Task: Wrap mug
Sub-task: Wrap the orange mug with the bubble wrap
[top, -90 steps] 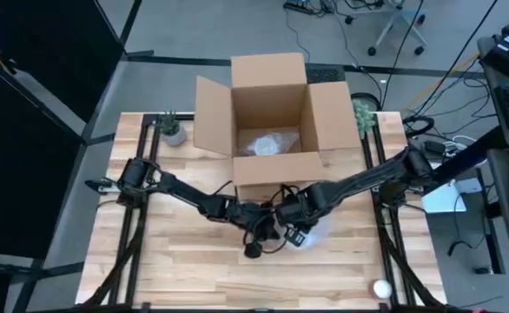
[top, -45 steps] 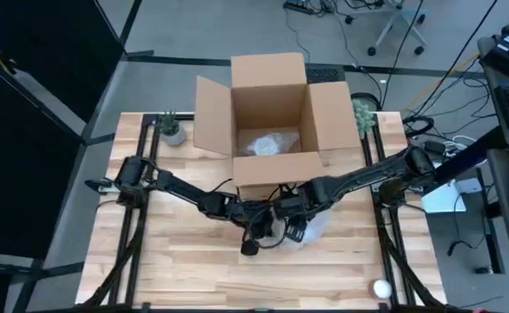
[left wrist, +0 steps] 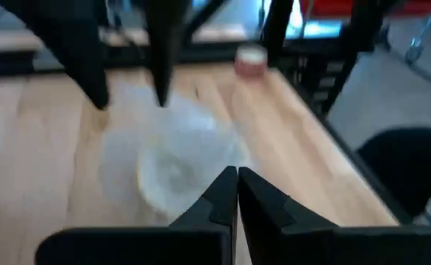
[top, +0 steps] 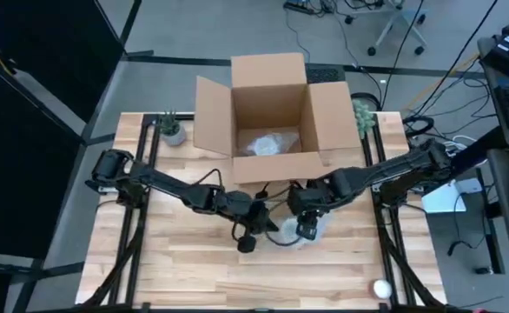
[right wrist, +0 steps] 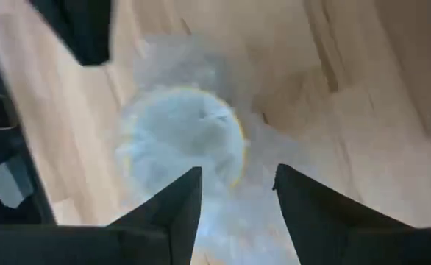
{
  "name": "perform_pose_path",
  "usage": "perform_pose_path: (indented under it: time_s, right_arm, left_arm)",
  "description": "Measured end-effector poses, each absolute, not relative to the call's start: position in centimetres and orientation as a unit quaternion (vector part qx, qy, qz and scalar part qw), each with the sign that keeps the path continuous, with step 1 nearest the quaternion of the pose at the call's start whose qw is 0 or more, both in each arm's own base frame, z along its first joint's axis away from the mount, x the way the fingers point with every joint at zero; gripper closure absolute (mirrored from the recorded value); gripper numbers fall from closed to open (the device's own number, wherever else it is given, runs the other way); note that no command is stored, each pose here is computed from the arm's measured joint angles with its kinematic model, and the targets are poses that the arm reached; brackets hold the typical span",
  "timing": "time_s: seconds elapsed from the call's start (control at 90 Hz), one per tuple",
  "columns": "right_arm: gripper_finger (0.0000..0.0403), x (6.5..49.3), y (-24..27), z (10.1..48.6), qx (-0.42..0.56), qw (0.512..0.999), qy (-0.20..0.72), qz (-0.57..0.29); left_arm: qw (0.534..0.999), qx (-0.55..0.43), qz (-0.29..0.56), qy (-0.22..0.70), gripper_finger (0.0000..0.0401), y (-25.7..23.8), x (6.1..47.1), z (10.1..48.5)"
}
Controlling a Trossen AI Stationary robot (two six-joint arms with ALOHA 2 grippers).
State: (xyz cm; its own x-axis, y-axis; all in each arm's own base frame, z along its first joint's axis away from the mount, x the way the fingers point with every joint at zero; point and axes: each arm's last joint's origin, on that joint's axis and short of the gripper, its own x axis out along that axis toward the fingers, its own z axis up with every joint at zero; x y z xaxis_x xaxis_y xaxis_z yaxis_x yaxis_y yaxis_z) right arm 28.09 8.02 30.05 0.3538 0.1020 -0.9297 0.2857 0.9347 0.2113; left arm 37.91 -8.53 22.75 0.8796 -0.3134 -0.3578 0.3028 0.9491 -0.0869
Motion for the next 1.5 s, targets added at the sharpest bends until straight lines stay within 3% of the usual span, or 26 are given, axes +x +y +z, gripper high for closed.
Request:
perform_pose_path:
  time_s: [0.144, 0.433, 0.6, 0.811, 1.5]
  right_arm:
    - [0.0242, 25.7, 8.4, 32.7, 0.156, 0.843, 0.51, -0.073]
    - [0.0243, 23.3, 9.6, 34.7, 0.102, 0.888, 0.433, -0.117]
    - [0.0243, 23.4, 9.9, 34.5, 0.108, 0.885, 0.437, -0.121]
    - [0.0243, 23.6, 10.6, 34.0, 0.108, 0.881, 0.444, -0.122]
    - [0.0243, 28.8, 13.9, 26.3, 0.105, 0.829, 0.505, -0.214]
  left_arm:
    - [0.976, -0.019, -0.18, 0.122, 0.0399, -9.1, 39.2, 22.3]
    - [0.968, -0.007, -0.168, 0.187, 0.0399, -10.3, 44.3, 20.6]
    - [0.953, 0.039, -0.104, 0.283, 0.0399, -9.8, 45.1, 19.1]
    - [0.931, 0.045, -0.098, 0.348, 0.04, -9.4, 44.7, 17.6]
    - [0.934, 0.053, -0.105, 0.337, 0.04, -9.8, 44.8, 17.5]
